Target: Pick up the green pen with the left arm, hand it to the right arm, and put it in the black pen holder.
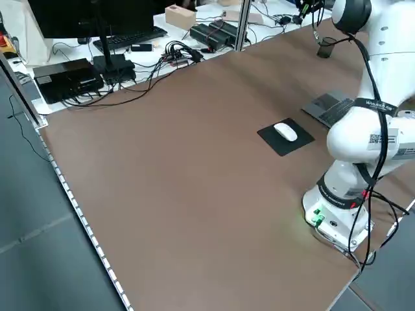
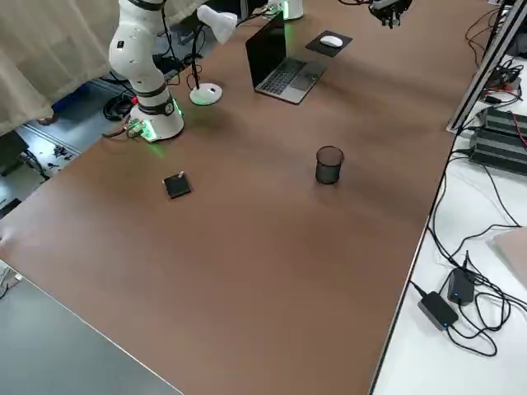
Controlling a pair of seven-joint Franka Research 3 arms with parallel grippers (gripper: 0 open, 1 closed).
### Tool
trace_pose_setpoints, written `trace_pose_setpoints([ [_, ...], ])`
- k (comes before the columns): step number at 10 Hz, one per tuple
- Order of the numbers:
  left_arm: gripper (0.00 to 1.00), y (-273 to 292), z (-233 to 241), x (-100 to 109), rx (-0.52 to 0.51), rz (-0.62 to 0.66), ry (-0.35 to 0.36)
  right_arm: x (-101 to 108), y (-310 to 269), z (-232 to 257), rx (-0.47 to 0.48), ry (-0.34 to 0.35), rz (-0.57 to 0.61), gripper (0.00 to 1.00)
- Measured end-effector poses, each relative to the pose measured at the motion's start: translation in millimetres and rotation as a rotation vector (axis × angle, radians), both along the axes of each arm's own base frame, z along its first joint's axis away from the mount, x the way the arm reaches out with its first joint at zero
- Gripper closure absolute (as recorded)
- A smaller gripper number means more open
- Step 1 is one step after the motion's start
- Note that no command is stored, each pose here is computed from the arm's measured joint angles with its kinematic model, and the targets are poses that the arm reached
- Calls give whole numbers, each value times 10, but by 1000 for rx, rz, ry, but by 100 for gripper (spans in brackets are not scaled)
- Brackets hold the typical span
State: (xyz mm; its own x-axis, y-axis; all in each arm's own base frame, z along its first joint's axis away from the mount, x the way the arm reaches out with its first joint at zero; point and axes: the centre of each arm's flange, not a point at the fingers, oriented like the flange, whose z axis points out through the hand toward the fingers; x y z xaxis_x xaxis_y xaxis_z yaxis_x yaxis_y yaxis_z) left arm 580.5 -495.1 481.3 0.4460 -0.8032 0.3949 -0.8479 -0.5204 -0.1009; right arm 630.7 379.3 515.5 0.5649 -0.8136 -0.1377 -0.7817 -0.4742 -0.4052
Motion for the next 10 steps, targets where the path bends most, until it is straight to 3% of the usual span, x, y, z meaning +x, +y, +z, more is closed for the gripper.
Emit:
trace_pose_setpoints([
  [1, 81, 3, 1, 4, -1, 3, 0, -2, 1, -2, -1, 2, 1, 81],
  [5, 25, 1, 94, -27, -15, 42, 9, 7, 4, 51, 9, -11, -4, 82],
  [6, 9, 86, 201, -47, 13, 49, 30, 15, -5, 76, 11, -15, -6, 82],
  [7, 0, 235, 304, -57, 55, 65, 66, 33, -31, 94, 11, -19, -9, 82],
  [10, 0, 1032, 627, 174, 132, 181, 146, 229, -414, 83, -58, -69, 127, 82],
])
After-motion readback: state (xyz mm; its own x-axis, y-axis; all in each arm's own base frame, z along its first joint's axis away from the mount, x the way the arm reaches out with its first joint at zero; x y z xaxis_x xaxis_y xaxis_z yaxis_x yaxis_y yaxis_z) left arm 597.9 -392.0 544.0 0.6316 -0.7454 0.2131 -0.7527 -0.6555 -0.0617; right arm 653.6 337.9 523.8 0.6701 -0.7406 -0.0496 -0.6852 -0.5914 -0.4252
